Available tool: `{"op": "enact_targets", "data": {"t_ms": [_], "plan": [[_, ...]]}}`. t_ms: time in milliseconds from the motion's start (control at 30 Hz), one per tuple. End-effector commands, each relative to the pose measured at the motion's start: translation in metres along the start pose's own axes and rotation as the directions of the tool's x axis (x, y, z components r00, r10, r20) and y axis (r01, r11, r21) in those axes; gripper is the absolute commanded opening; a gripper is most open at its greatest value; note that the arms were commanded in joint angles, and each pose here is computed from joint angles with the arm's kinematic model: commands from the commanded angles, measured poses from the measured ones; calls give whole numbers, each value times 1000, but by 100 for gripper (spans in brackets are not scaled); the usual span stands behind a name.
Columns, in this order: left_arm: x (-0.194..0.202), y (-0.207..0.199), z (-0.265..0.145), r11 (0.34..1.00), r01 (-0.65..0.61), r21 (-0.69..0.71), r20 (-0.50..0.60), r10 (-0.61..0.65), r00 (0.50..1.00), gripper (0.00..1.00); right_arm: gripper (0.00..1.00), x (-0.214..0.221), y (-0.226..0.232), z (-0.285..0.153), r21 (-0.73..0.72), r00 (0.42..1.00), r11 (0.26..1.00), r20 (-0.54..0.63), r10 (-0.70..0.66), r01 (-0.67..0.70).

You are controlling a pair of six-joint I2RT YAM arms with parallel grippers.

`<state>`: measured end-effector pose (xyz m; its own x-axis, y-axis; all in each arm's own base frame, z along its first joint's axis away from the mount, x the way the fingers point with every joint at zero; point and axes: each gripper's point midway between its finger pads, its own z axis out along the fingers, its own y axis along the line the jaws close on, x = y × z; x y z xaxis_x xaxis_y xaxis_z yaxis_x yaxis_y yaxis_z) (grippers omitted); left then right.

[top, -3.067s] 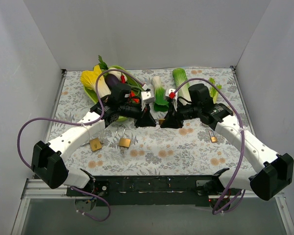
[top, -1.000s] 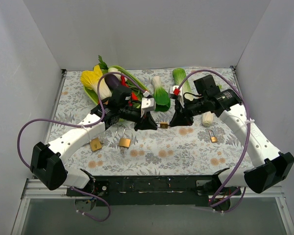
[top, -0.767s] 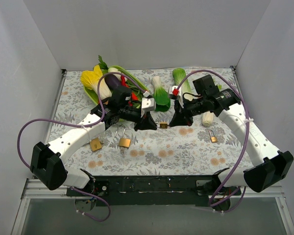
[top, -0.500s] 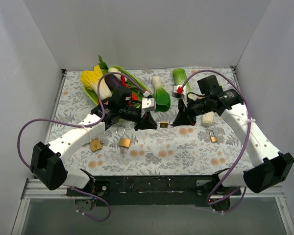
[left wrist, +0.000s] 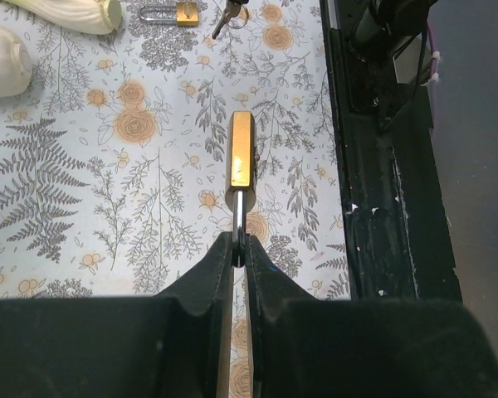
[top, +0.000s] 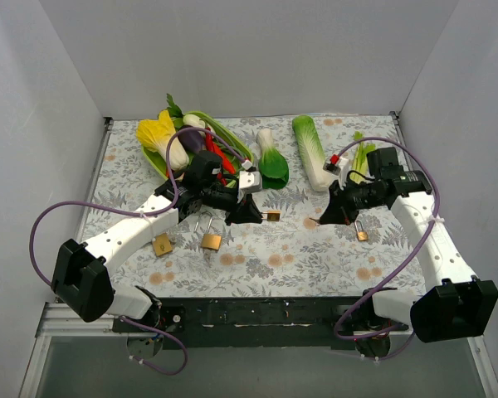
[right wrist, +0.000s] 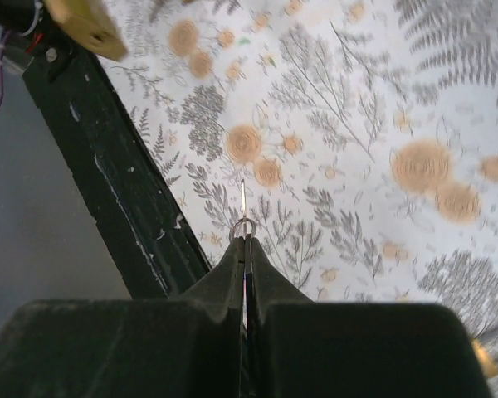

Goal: Lock with the key
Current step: Place the key at the center of the board.

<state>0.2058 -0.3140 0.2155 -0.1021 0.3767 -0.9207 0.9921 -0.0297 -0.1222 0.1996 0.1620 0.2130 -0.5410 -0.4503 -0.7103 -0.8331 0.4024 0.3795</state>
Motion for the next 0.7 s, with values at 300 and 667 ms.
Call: {"op": "enact_targets", "data": {"t_ms": [300, 667], "plan": [[-6, 7, -8, 998, -41, -43, 22, 42, 999, 0, 1, 64, -92, -25, 438, 858, 741, 197, 474, -510], [-9, 10, -10, 997, -45, -62, 33, 47, 998, 0, 1, 142, -101, -9, 539, 616, 418, 258, 744, -731]]}}
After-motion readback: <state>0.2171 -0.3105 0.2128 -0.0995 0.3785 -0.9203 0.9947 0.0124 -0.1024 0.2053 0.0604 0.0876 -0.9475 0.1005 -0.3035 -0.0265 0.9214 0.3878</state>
